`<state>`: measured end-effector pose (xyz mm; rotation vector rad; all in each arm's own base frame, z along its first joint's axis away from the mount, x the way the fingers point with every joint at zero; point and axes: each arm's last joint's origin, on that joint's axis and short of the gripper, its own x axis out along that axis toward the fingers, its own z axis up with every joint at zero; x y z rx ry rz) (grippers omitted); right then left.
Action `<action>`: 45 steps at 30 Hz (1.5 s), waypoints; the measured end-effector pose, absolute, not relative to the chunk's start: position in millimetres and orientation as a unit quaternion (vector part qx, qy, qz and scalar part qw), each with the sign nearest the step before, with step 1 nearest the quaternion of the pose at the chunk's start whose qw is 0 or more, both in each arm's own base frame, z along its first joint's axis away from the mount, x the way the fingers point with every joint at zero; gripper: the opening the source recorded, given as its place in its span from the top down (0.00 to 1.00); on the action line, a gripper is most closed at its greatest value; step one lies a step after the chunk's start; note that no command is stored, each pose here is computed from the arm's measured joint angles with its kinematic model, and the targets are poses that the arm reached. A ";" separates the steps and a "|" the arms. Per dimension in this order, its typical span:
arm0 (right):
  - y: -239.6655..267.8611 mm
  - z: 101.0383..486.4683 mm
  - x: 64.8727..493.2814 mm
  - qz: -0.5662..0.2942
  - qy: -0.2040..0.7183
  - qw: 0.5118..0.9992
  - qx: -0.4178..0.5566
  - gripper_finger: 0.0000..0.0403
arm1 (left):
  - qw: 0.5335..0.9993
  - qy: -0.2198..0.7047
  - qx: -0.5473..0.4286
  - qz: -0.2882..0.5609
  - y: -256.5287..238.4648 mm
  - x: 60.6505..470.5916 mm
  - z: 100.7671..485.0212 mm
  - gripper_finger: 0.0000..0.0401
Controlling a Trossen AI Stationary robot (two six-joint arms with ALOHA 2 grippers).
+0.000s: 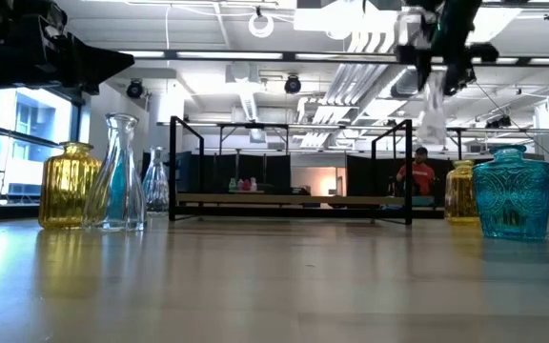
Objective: Sort vases onto shelf
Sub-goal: Put the transparent vase on the shelf
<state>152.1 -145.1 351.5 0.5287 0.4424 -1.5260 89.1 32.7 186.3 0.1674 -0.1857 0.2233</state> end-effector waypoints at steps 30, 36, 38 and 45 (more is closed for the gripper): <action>-208.3 346.5 322.4 -0.539 0.312 0.761 0.178 0.56 | 0.984 -0.110 0.084 0.111 32.3 88.4 189.8 1.00; -209.9 315.5 324.0 -0.560 0.324 0.736 0.198 0.56 | 0.985 -0.109 0.080 0.111 32.4 88.4 189.6 1.00; -209.9 304.1 323.7 -0.563 0.326 0.731 0.206 0.56 | 0.985 -0.109 0.080 0.111 32.4 88.4 189.6 1.00; -211.3 277.6 326.1 -0.568 0.305 0.732 0.220 0.56 | 0.984 -0.110 0.080 0.111 32.4 88.4 189.6 1.00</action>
